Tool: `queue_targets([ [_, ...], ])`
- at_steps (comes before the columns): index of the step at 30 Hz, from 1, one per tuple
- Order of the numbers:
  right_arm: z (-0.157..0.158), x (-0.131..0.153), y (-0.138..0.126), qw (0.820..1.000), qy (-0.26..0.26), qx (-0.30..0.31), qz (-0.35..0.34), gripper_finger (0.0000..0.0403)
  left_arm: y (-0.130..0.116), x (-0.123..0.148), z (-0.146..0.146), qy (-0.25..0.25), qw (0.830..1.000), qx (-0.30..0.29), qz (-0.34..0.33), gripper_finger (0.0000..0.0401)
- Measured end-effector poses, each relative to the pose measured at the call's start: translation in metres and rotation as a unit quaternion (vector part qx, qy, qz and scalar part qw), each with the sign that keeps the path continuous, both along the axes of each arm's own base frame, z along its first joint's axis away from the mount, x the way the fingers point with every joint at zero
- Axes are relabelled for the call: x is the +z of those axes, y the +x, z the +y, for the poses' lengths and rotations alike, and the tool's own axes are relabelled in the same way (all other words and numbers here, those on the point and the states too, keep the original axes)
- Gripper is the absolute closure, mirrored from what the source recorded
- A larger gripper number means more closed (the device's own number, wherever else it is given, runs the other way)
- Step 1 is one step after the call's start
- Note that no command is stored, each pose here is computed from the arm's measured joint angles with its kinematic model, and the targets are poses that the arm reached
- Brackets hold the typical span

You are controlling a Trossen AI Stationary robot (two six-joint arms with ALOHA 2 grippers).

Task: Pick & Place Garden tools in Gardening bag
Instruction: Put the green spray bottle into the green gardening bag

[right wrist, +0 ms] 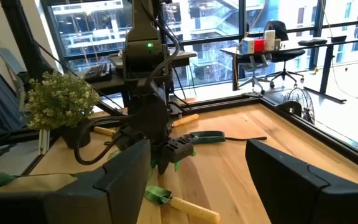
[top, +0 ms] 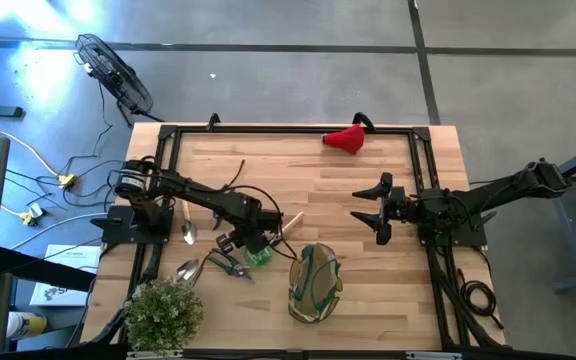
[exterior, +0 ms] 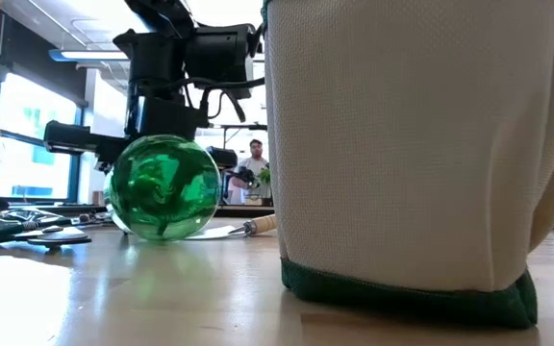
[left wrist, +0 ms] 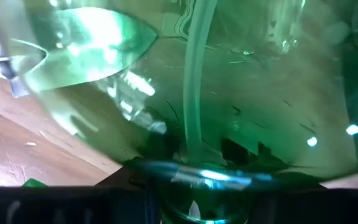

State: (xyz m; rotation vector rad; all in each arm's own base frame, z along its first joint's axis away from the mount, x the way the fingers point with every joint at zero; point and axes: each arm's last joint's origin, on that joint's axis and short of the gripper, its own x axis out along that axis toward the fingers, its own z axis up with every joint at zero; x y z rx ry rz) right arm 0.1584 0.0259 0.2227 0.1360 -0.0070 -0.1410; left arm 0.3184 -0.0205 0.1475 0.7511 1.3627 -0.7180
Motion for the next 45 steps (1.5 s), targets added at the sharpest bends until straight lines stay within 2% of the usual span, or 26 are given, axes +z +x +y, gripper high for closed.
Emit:
queue_targets([
  [3, 0.0, 0.0, 0.0, 1.0, 0.001, 0.001, 0.0, 0.0147, -0.002, 0.005, 0.003, 0.041, 0.999, 0.007, -0.006, 0.0267],
  [5, 0.0, 0.0, 0.0, 1.0, 0.001, 0.002, 0.0, 0.0147, -0.004, 0.013, 0.007, 0.094, 0.995, 0.022, -0.019, 0.0267],
  [10, 0.0, 0.0, 0.0, 1.0, 0.016, 0.002, -0.002, 0.0147, -0.017, 0.036, 0.015, 0.226, 0.973, 0.039, -0.028, 0.0267],
  [17, 0.0, 0.0, 0.0, 1.0, 0.024, 0.002, -0.001, 0.0147, -0.038, 0.065, 0.019, 0.329, 0.943, 0.037, -0.024, 0.0267],
  [19, 0.0, 0.0, 0.0, 1.0, 0.024, 0.002, -0.001, 0.0147, -0.04, 0.071, 0.017, 0.374, 0.926, 0.029, -0.033, 0.0267],
  [20, 0.0, 0.0, 0.0, 1.0, 0.024, 0.002, -0.001, 0.0147, -0.04, 0.074, 0.014, 0.406, 0.913, 0.021, -0.041, 0.0267],
  [23, 0.0, -0.001, 0.0, 1.0, 0.024, 0.002, -0.001, 0.0147, -0.042, 0.083, 0.005, 0.512, 0.857, -0.011, -0.054, 0.0267],
  [25, 0.0, 0.0, 0.0, 1.0, 0.025, 0.002, -0.001, 0.0147, -0.041, 0.086, -0.002, 0.557, 0.828, -0.037, -0.057, 0.0267],
  [27, 0.0, 0.0, 0.0, 1.0, 0.026, 0.003, -0.001, 0.0147, -0.04, 0.087, -0.009, 0.576, 0.813, -0.052, -0.065, 0.0267],
  [30, 0.0, 0.0, 0.0, 0.999, 0.037, 0.004, -0.003, 0.0147, -0.035, 0.092, -0.018, 0.588, 0.802, -0.044, -0.098, 0.0267],
  [36, 0.002, 0.0, 0.0, 0.998, 0.057, 0.041, -0.003, 0.0147, -0.027, 0.121, -0.039, 0.619, 0.769, -0.023, -0.16, 0.0267],
  [41, 0.004, 0.0, 0.0, 0.993, 0.09, 0.071, -0.004, 0.0147, -0.025, 0.145, -0.065, 0.613, 0.765, -0.066, -0.186, 0.0267],
  [45, 0.005, 0.001, 0.001, 0.991, 0.105, 0.087, -0.01, 0.0147, -0.027, 0.154, -0.079, 0.605, 0.766, -0.122, -0.18, 0.0267],
])
